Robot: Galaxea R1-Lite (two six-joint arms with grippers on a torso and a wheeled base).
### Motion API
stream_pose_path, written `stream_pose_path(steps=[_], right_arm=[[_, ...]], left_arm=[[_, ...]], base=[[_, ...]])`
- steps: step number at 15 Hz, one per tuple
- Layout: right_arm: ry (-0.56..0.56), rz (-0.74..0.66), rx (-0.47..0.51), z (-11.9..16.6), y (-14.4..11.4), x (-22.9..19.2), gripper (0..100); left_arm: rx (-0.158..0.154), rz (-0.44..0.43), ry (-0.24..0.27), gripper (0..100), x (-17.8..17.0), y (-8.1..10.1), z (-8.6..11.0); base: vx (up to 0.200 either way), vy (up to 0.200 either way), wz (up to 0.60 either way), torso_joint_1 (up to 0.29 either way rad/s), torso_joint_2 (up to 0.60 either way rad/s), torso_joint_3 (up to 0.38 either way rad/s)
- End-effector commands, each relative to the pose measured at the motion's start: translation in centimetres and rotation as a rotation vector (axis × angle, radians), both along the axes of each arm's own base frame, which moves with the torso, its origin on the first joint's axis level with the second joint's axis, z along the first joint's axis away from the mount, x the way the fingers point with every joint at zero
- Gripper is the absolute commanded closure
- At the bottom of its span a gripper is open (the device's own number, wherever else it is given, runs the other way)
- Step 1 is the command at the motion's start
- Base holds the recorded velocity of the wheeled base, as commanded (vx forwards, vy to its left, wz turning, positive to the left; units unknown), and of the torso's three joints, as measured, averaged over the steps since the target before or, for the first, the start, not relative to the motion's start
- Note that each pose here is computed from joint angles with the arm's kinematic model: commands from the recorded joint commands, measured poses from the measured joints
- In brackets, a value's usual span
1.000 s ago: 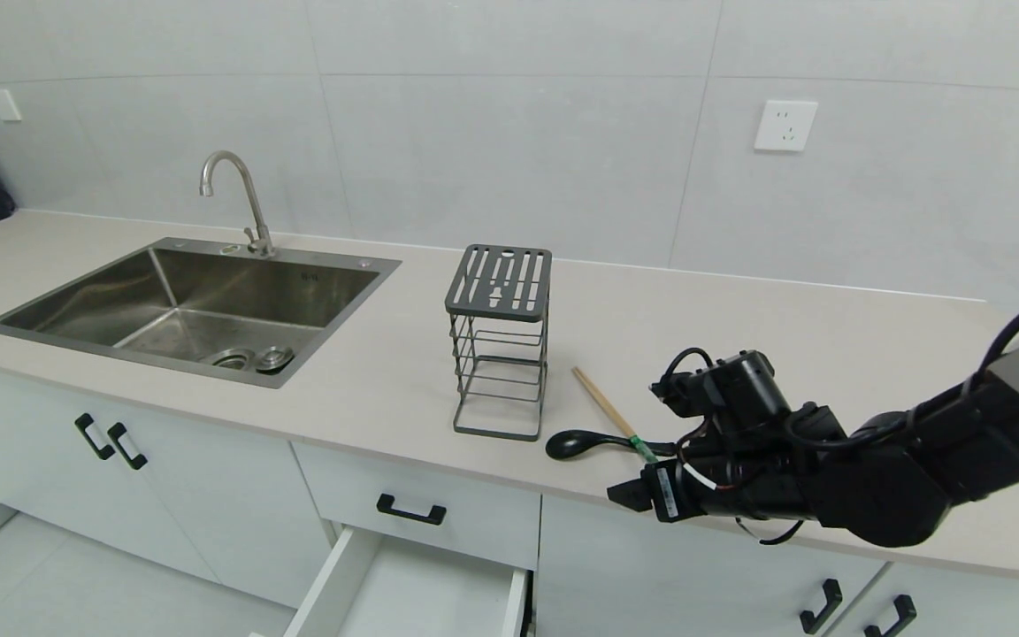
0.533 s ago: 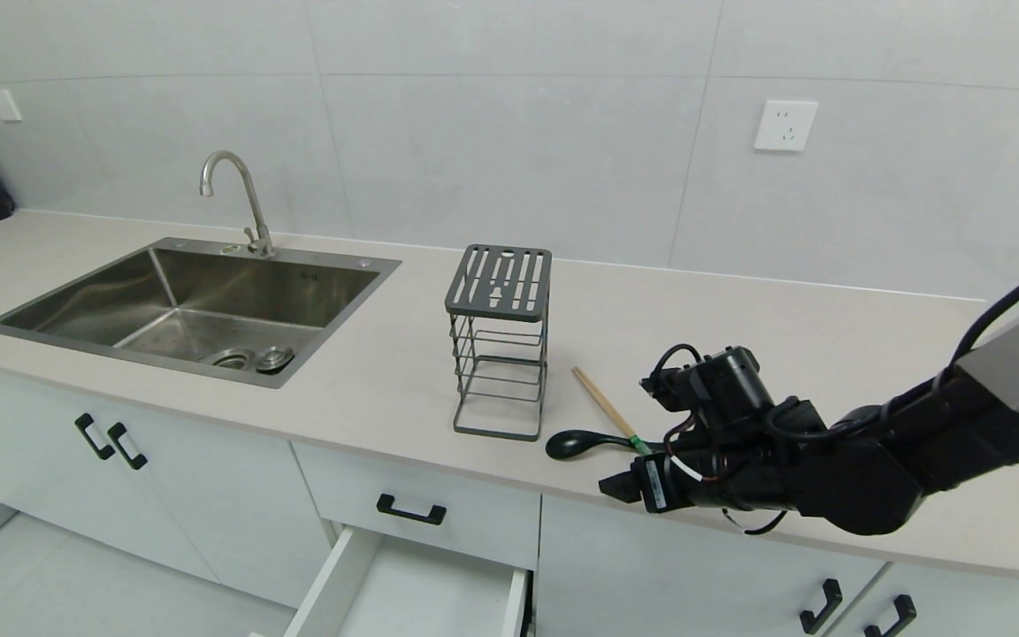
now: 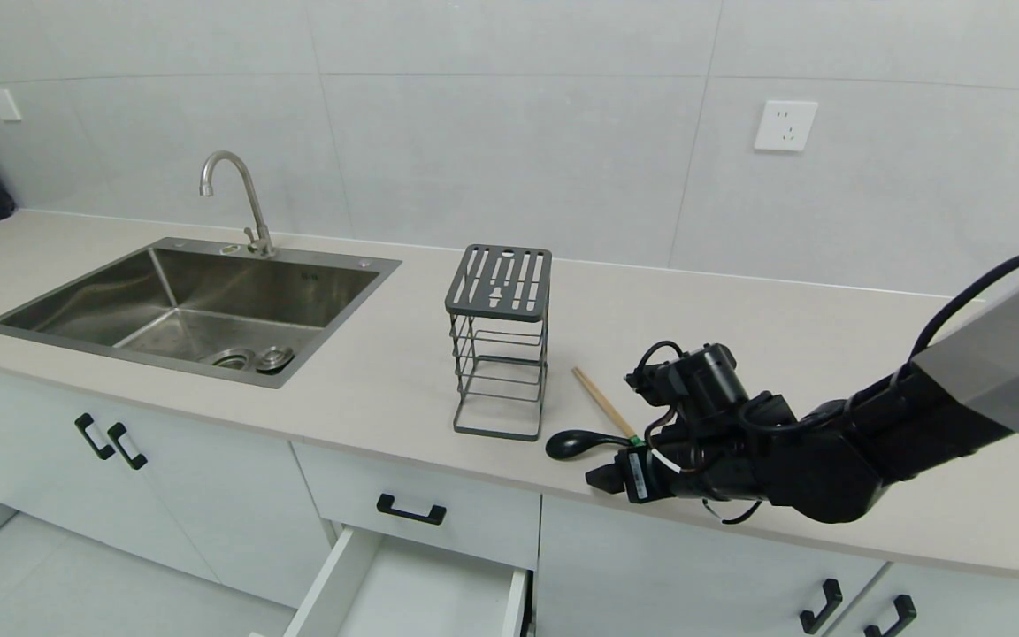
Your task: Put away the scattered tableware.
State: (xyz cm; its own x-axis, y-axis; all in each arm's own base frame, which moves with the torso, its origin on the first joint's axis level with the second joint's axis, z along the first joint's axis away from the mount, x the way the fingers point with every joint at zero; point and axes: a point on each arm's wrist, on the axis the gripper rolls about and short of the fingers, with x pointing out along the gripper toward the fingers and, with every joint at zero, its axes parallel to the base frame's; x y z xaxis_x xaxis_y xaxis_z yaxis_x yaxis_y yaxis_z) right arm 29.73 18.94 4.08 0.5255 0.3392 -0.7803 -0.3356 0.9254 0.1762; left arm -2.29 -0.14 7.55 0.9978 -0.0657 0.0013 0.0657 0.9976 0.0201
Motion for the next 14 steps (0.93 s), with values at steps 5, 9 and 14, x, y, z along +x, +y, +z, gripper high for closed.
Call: stream_pose_path(steps=[5, 9, 14], right_arm=[[-0.001, -0.026, -0.019, -0.9, 0.4, 0.8, 100], [-0.007, -0.117, -0.010, -0.6, -0.4, 1.5, 100], [-0.050, -0.144, 0.017, 1.0, -1.2, 1.9, 100]], left_arm=[[0.000, 0.000, 0.001, 0, 0.0, 0.0, 0.0], [0.000, 0.000, 0.001, 0, 0.0, 0.0, 0.0], [0.000, 0.000, 0.001, 0, 0.0, 0.0, 0.0]], base=[[0.000, 0.000, 0.00, 0.000, 0.00, 0.000], [0.000, 0.000, 0.00, 0.000, 0.00, 0.000], [0.000, 0.000, 0.00, 0.000, 0.00, 0.000]])
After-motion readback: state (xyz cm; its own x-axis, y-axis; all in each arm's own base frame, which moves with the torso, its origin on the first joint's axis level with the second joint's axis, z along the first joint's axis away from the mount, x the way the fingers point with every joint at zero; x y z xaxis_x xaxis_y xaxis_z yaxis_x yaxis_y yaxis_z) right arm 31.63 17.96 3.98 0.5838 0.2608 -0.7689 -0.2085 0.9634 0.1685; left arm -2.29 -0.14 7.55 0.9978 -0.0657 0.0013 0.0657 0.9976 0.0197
